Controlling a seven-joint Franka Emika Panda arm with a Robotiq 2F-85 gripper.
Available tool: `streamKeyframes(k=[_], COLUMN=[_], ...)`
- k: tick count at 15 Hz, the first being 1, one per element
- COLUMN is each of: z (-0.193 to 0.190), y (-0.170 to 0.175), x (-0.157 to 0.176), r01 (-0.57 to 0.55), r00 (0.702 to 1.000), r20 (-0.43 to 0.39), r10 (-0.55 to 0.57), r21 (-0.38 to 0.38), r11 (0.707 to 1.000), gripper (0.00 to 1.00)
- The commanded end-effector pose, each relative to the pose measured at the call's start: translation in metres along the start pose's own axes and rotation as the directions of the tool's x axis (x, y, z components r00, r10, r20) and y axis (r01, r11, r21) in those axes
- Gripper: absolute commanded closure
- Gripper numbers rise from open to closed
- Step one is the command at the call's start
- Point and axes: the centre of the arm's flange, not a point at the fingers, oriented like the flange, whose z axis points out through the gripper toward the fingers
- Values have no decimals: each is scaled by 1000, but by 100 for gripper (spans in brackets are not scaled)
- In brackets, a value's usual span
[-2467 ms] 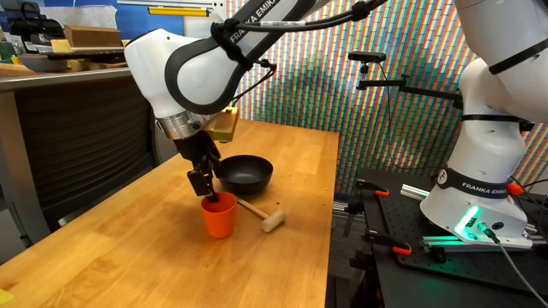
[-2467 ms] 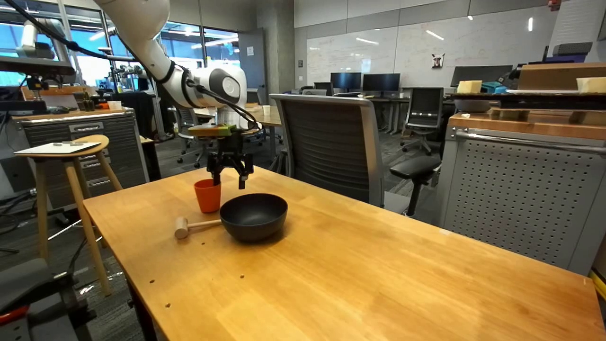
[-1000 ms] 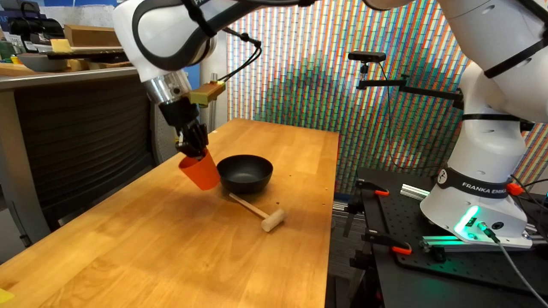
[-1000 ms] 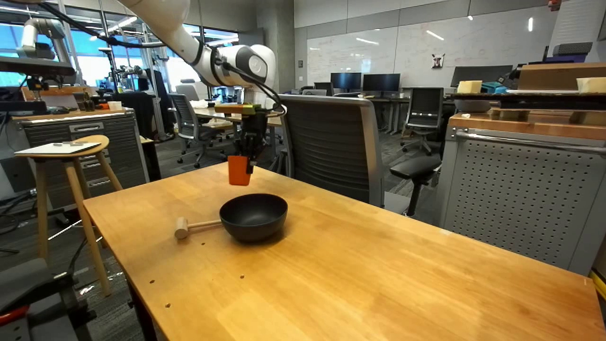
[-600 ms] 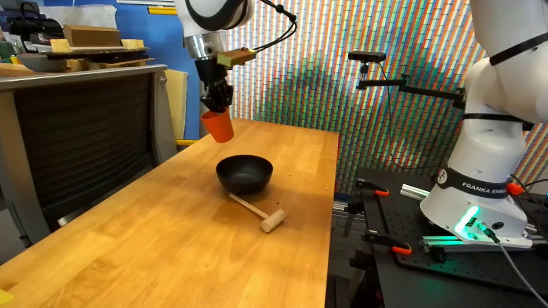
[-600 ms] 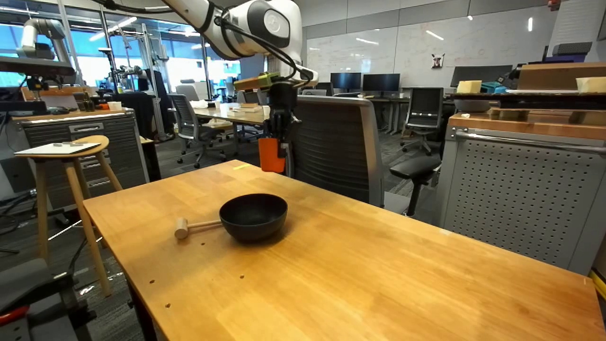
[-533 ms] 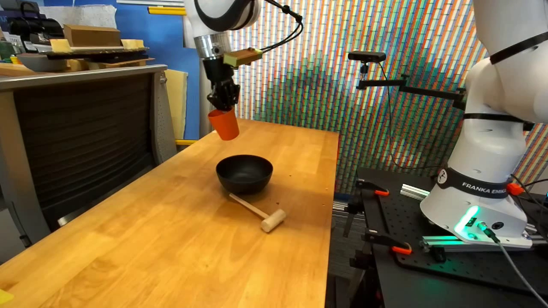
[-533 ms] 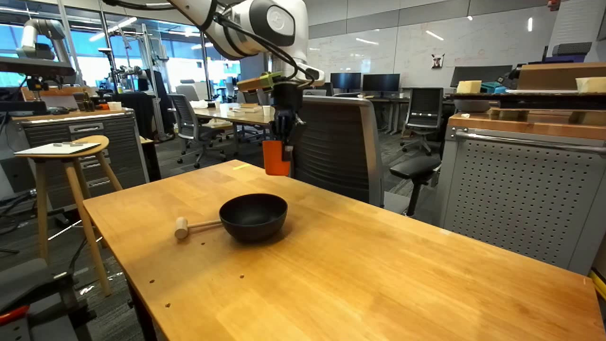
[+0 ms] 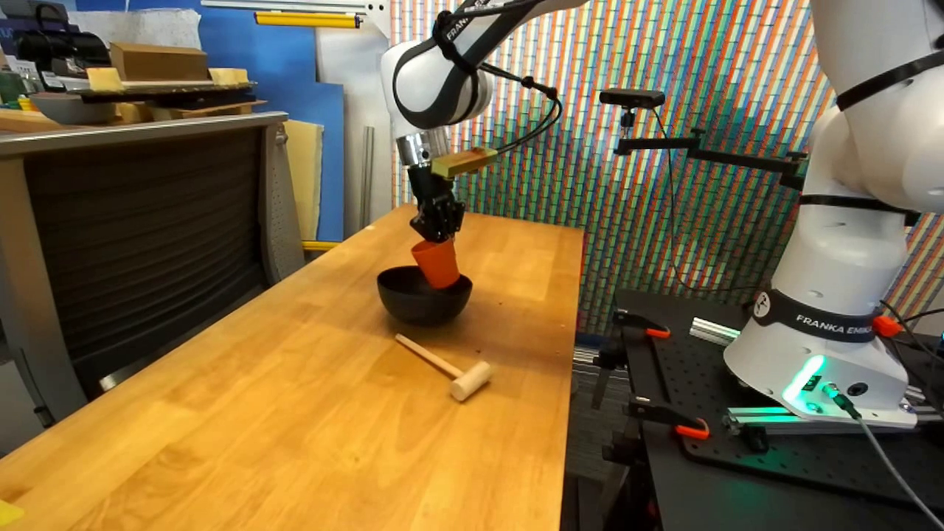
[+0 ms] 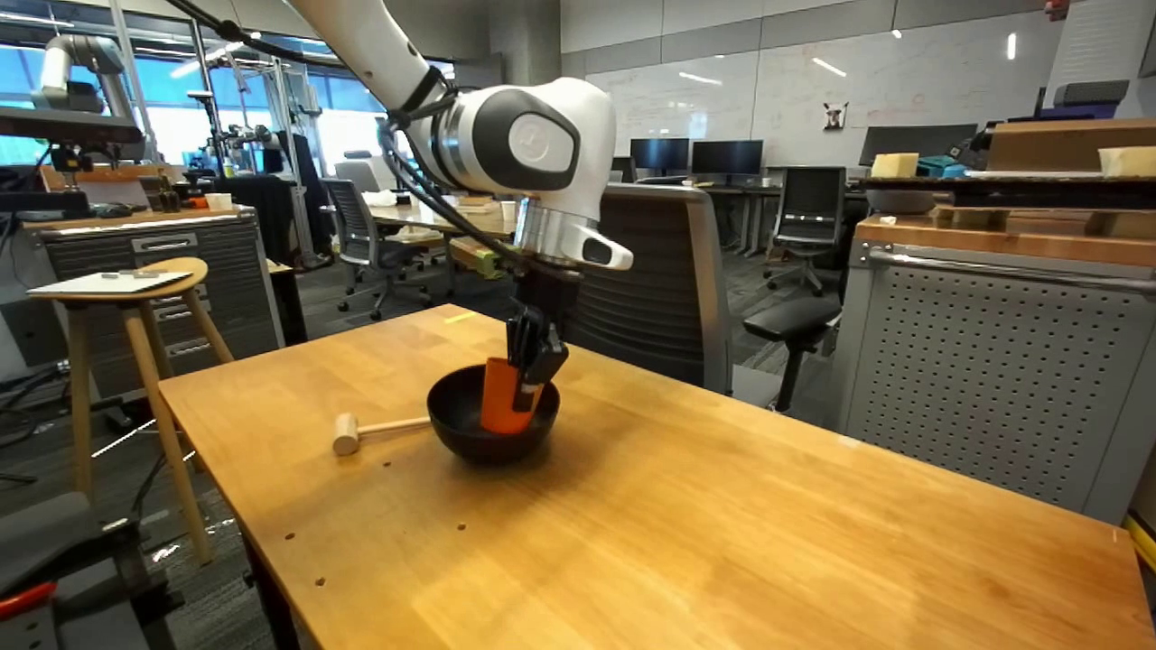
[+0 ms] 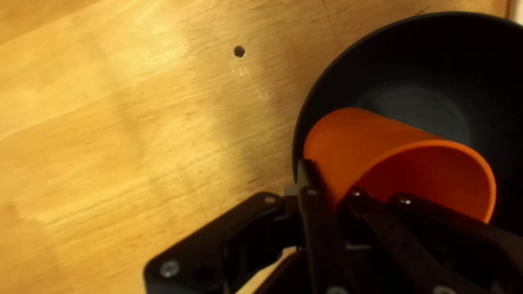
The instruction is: Put the cup in the bowl
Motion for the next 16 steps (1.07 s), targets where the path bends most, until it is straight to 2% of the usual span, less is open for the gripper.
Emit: streamKeyframes(k=[1, 5, 6, 7, 10, 13, 16], z=[16, 22, 22, 22, 8, -38, -87], y=[-22, -45, -49, -51, -46, -26, -7], x=[-8, -18, -20, -22, -34, -59, -85], r01=[5, 36, 53, 59, 56, 56, 69], r00=[1000, 999, 998, 997, 991, 965, 932], r20=[-3, -20, -38, -51, -129, -258, -349], r10=[-5, -34, -49, -54, -45, -52, -96], r21=[70, 105, 103, 104, 77, 5, -88], r11=[998, 994, 993, 993, 995, 998, 994], gripper=[96, 95, 78, 68, 46, 22, 1])
